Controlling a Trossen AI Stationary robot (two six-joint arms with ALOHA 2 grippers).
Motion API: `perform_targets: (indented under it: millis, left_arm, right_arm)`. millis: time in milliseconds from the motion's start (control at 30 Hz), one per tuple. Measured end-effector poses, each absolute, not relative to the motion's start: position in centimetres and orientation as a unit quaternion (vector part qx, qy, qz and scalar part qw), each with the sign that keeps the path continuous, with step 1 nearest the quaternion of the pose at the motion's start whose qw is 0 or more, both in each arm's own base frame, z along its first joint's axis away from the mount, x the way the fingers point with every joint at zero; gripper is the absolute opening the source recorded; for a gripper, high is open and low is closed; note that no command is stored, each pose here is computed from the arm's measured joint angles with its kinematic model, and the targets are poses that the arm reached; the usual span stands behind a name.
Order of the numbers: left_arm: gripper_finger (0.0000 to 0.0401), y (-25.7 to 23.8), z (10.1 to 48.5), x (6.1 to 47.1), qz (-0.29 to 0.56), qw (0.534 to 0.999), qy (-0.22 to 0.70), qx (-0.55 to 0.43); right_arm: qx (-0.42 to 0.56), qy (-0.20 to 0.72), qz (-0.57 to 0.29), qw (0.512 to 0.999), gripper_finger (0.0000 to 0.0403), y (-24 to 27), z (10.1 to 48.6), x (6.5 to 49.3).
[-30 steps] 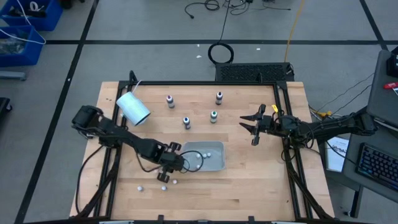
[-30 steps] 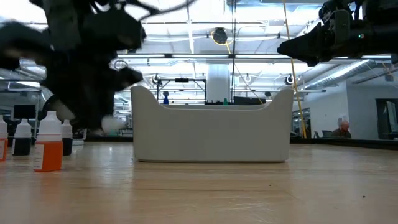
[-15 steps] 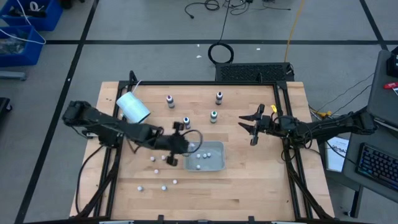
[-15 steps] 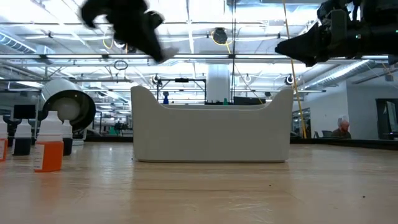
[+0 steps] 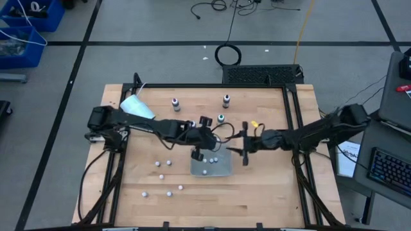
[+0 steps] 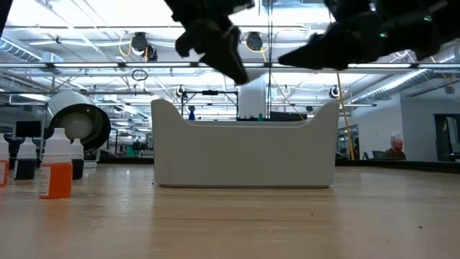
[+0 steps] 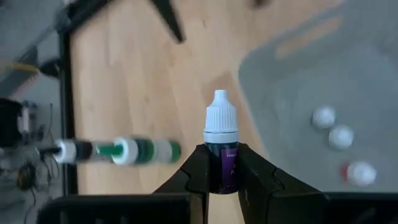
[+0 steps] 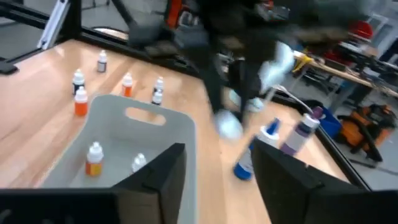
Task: Pick & Place food coloring
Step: Put the purple food coloring bottle into the bin
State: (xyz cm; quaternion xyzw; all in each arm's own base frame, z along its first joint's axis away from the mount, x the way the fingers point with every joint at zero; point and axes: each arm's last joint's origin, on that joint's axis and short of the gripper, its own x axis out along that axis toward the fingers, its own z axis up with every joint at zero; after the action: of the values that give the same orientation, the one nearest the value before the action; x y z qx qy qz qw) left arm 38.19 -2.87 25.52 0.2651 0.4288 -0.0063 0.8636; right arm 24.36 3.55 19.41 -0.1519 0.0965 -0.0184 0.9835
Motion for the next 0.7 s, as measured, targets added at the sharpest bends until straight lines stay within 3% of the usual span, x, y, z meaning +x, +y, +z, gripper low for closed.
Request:
perform_targets:
  millis: [167,700]
  left_arm:
    - [0.0053,-2.4,24.8,38.4,-0.002,0.860,0.443,0.254]
    - [0.0053,-2.7,25.0,38.5,-0.033,0.869,0.428,0.244]
  right_arm:
    - [-0.161,0.122,-0.041,0.978,0.0194,3.7,18.6,26.2]
    - [-0.144,0.102,-0.048,0.983,0.0167,2.7,17.4,27.8]
